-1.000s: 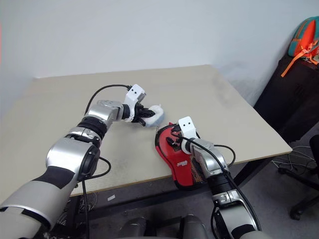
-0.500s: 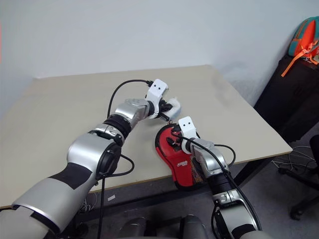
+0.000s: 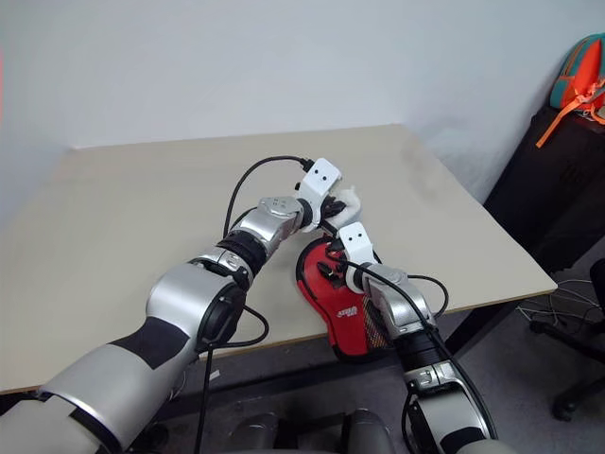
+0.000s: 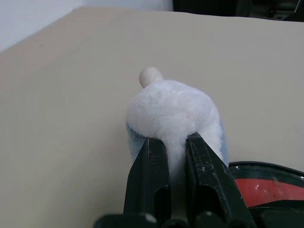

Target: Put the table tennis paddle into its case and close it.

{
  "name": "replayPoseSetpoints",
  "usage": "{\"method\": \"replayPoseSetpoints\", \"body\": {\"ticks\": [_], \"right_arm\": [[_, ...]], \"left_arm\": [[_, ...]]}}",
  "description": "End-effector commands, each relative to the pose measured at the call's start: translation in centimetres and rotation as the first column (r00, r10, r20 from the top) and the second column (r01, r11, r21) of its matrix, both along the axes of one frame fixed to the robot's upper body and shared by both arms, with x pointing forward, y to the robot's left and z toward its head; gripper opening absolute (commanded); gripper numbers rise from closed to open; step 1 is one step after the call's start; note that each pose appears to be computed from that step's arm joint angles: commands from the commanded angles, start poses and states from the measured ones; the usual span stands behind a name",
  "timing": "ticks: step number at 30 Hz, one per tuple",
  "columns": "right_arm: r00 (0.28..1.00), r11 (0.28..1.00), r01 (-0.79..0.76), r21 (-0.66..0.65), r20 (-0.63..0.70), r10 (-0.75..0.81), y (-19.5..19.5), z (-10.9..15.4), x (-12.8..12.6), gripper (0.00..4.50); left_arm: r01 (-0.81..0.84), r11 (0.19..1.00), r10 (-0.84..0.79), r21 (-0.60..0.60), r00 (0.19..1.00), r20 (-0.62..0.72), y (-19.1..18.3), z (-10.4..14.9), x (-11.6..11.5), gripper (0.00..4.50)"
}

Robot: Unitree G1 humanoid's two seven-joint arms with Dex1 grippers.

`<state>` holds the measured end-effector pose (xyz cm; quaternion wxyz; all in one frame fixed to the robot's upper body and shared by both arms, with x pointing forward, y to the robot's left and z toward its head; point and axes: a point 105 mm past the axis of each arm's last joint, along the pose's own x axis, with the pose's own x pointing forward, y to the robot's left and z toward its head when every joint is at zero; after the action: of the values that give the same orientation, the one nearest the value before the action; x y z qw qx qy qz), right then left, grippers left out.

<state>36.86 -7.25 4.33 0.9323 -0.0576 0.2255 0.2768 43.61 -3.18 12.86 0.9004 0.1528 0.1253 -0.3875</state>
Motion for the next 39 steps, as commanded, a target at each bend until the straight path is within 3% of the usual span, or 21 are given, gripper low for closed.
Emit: {"method": "replayPoseSetpoints", "body": {"ticks": [1, 4, 12, 18, 25, 30, 35, 39], "right_arm": [[0.992, 0.999, -0.031, -0.036, -0.121, 0.026, 0.6, -3.3, -1.6, 4.15], [0.993, 0.999, -0.034, -0.033, -0.114, 0.030, 0.6, -3.1, -1.6, 4.15], [0.993, 0.999, -0.039, -0.035, -0.111, 0.035, 0.6, -3.2, -1.6, 4.15], [0.995, 0.998, -0.057, -0.026, -0.089, 0.055, 0.8, -2.7, -1.5, 4.15], [0.993, 0.990, -0.121, 0.071, 0.019, 0.120, 1.8, -0.1, -1.4, 4.15], [0.948, 0.913, -0.309, 0.268, 0.166, 0.272, 2.8, 5.0, -3.3, 4.15], [0.903, 0.847, -0.422, 0.323, 0.228, 0.364, 1.0, 8.2, -5.0, 4.15], [0.876, 0.823, -0.463, 0.328, 0.313, 0.368, -1.1, 11.2, -5.4, 4.15]], "left_arm": [[0.179, 0.983, -0.178, -0.030, 0.984, 0.031, -4.5, 0.4, -2.4, 0.01], [0.164, 0.986, -0.164, -0.034, 0.986, 0.008, -4.2, -0.1, -2.4, 0.01], [0.162, 0.983, -0.162, -0.087, 0.987, 0.001, -3.0, 0.7, -1.8, 2.59], [0.141, 0.979, -0.141, -0.149, 0.990, 0.014, -1.2, 2.6, -0.7, 4.45], [0.051, 0.957, -0.052, -0.285, 0.999, 0.005, 3.2, 5.7, 1.2, 4.45], [-0.099, 0.938, 0.103, -0.333, 0.995, -0.006, 7.9, 6.4, 2.8, 4.45], [-0.149, 0.948, 0.149, -0.280, 0.989, -0.022, 10.6, 5.0, 3.0, 4.45], [-0.091, 0.967, 0.082, -0.237, 0.996, -0.046, 11.1, 3.2, 2.2, 4.45]]}}
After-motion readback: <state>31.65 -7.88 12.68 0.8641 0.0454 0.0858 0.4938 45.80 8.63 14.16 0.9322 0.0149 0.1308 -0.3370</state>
